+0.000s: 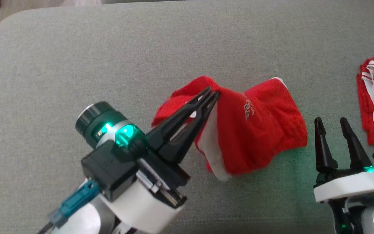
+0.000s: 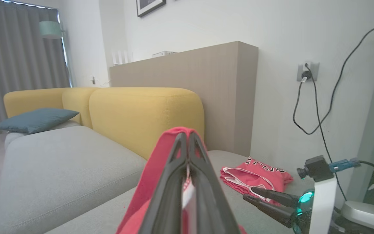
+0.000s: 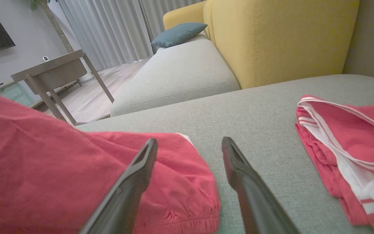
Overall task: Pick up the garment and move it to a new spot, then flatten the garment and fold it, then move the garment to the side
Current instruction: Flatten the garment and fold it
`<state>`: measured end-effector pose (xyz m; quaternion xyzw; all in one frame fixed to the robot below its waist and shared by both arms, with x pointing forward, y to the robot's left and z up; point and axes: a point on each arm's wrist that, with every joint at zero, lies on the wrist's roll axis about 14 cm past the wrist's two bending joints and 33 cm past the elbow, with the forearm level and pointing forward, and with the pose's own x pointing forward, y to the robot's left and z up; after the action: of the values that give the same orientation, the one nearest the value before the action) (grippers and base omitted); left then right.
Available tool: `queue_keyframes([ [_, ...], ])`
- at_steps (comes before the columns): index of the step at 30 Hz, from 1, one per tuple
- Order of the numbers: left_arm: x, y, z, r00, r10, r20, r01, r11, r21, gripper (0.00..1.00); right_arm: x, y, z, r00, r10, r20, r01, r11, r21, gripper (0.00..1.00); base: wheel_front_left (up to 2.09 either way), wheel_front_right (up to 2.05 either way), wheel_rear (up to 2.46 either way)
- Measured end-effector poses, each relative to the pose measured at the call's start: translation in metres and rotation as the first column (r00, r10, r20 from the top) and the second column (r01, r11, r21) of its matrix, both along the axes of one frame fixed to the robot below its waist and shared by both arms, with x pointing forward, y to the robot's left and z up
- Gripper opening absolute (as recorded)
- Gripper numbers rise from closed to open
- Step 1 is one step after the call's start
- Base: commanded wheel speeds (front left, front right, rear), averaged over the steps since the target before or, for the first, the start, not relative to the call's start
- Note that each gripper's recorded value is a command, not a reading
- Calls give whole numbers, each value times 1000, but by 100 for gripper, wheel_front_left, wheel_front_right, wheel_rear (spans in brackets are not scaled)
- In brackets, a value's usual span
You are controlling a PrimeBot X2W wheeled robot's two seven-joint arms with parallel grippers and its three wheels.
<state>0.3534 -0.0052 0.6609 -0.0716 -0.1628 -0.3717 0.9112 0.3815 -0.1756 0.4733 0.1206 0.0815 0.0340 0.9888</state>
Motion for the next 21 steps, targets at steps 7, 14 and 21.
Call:
queue_keyframes([
  [7,43,5,-35,992,63,-107,-57,997,56,0,-1,-4,-6,1000,-17,-25,17,1000,9,100,0,0,0],
  [14,128,33,-133,910,212,-356,-160,972,171,0,10,-4,-10,999,-20,-27,20,1000,14,100,0,0,0],
  [21,170,59,-239,758,342,-556,-209,934,290,0,14,-15,-25,996,-58,-61,59,998,20,100,0,0,0],
])
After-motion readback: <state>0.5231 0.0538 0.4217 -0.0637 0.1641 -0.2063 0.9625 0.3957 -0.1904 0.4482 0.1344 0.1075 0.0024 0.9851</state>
